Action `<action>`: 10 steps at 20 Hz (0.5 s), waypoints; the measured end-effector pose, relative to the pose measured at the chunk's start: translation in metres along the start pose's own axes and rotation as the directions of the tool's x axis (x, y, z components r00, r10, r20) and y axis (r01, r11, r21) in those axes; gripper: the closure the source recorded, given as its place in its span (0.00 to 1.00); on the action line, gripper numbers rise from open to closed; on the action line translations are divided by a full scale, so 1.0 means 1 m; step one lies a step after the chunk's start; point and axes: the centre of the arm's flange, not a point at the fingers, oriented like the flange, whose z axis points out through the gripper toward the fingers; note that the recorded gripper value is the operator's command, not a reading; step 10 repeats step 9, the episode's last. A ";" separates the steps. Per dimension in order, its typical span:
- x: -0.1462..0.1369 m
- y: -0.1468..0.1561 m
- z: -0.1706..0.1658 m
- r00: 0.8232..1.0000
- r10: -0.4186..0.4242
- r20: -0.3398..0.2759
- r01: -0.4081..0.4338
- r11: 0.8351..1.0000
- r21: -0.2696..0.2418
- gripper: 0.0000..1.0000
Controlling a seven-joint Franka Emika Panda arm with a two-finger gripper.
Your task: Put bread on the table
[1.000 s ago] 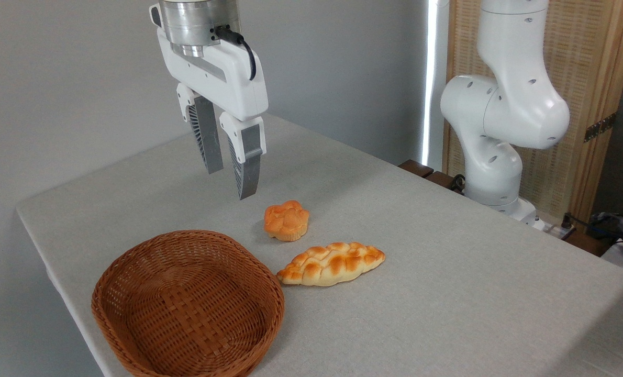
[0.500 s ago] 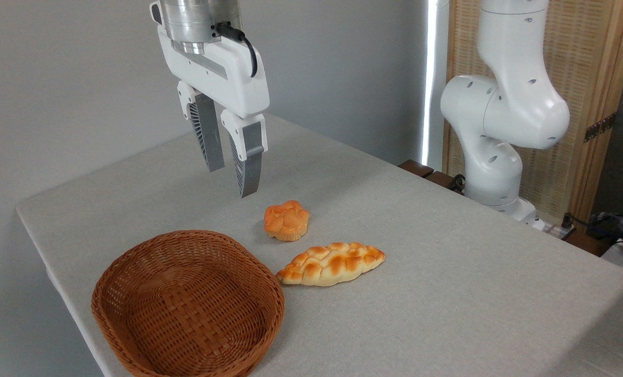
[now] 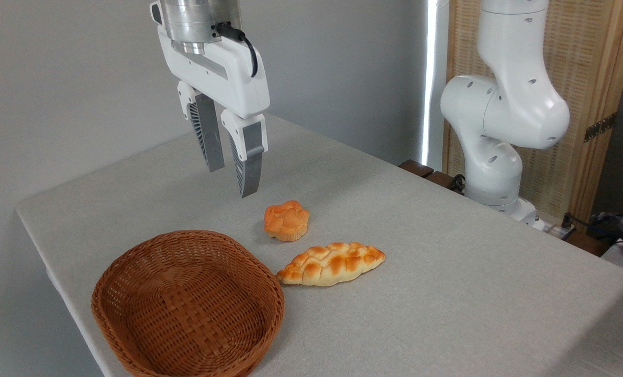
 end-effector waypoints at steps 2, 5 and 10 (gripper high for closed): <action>0.000 0.000 0.000 1.000 0.000 0.000 0.000 1.000 0.000 0.00; -0.001 -0.002 0.000 1.000 0.002 0.013 -0.002 1.000 0.015 0.00; -0.004 -0.004 0.000 1.000 0.001 0.027 -0.002 1.000 0.031 0.00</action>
